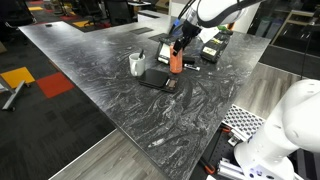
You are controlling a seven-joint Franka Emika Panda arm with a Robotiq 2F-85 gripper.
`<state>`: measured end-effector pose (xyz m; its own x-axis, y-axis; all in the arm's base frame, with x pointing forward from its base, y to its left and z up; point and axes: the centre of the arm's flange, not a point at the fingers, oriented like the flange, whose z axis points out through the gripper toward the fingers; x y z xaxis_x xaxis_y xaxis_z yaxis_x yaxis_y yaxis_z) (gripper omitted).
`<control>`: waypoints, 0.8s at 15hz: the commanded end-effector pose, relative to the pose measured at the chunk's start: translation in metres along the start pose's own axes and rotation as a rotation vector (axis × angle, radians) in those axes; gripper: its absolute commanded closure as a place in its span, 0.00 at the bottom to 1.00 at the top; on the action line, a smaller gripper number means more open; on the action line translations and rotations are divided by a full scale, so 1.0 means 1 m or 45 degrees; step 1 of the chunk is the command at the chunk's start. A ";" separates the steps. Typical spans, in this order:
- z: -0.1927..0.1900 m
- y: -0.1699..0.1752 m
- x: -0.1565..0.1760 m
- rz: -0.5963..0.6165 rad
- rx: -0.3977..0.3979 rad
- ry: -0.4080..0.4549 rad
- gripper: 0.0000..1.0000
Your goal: Put the monster can onto the digital scale
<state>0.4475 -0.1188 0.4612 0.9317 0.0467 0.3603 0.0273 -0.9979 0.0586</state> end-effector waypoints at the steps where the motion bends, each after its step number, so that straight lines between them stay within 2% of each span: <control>1: -0.011 -0.005 -0.008 -0.240 0.066 0.051 0.57; 6: -0.026 -0.015 0.004 -0.478 0.068 0.119 0.57; 8: -0.032 -0.018 0.010 -0.501 0.124 0.176 0.57; 12: -0.042 -0.023 0.012 -0.468 0.314 0.297 0.57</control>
<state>0.4422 -0.0885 0.4883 0.7912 0.3882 0.4726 0.4107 -0.9098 0.0598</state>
